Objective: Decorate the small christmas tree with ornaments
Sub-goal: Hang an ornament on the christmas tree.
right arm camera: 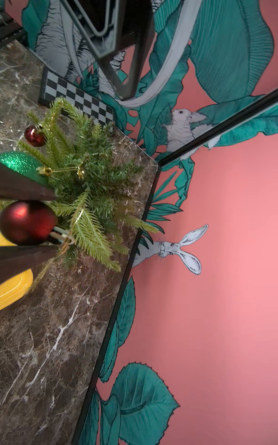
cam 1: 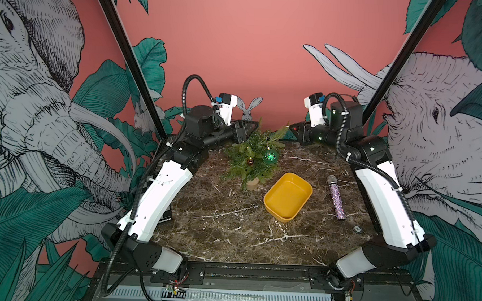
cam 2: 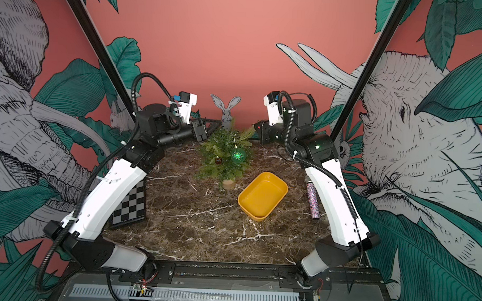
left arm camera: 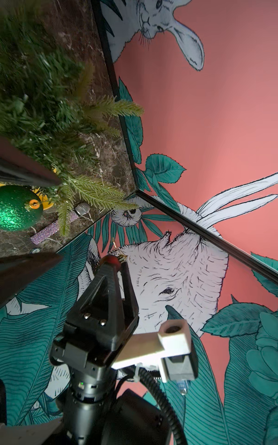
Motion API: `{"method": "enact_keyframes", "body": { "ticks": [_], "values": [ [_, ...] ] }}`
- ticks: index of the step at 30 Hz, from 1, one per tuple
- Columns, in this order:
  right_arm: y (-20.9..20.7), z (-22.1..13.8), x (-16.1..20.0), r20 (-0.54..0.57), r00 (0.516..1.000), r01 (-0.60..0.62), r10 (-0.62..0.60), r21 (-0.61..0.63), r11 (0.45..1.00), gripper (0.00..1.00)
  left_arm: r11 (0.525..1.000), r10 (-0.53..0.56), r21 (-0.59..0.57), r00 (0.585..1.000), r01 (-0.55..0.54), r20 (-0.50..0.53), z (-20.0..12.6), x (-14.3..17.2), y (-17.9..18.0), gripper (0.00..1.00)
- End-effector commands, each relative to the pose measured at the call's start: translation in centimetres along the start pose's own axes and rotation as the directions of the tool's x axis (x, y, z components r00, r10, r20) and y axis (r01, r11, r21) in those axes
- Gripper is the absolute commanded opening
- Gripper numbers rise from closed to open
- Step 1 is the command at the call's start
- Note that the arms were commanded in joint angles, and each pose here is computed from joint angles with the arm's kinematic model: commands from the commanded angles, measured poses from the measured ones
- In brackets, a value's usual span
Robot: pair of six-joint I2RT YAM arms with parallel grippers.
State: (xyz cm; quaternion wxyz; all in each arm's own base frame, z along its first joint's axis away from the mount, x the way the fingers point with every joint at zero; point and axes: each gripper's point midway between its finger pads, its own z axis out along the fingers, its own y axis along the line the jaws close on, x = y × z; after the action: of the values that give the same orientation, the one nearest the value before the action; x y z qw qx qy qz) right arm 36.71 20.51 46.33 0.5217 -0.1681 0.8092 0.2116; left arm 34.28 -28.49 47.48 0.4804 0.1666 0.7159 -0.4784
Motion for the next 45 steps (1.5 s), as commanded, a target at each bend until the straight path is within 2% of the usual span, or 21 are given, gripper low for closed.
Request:
{"method": "enact_keyframes", "body": {
  "ticks": [1, 7, 13, 14, 20, 45],
  "values": [
    [-0.9, -0.7, -2.5, 0.11, 0.993, -0.049, 0.049, 0.001, 0.999, 0.21, 1.0, 0.014, 0.015, 1.0, -0.013, -0.026, 0.7, -0.2, -0.7, 0.46],
    [-2.8, 0.9, -2.6, 0.115, 0.988, -0.103, 0.103, -0.003, 0.995, 0.21, 1.0, 0.002, 0.028, 0.999, -0.001, -0.039, 2.6, -0.3, -0.3, 0.47],
    [-3.5, 2.3, -3.0, 0.119, 0.985, -0.121, 0.122, -0.015, 0.992, 0.21, 1.0, 0.002, 0.023, 0.999, -0.001, -0.039, 2.9, -0.2, 0.1, 0.46],
    [-3.7, 3.4, -2.5, 0.099, 0.987, -0.127, 0.128, -0.016, 0.992, 0.21, 1.0, 0.004, 0.021, 0.999, -0.004, -0.038, 2.9, -0.3, 0.1, 0.46],
    [-4.0, 5.0, -1.9, 0.072, 0.988, -0.137, 0.138, -0.017, 0.99, 0.21, 1.0, 0.012, 0.02, 0.999, -0.011, -0.042, 3.1, -0.2, 0.2, 0.48],
    [-3.6, 4.8, 0.1, 0.028, 0.989, -0.145, 0.147, -0.045, 0.988, 0.2, 1.0, 0.015, -0.002, 0.998, -0.015, -0.053, 3.1, 0.6, 1.0, 0.48]
  ]
}}
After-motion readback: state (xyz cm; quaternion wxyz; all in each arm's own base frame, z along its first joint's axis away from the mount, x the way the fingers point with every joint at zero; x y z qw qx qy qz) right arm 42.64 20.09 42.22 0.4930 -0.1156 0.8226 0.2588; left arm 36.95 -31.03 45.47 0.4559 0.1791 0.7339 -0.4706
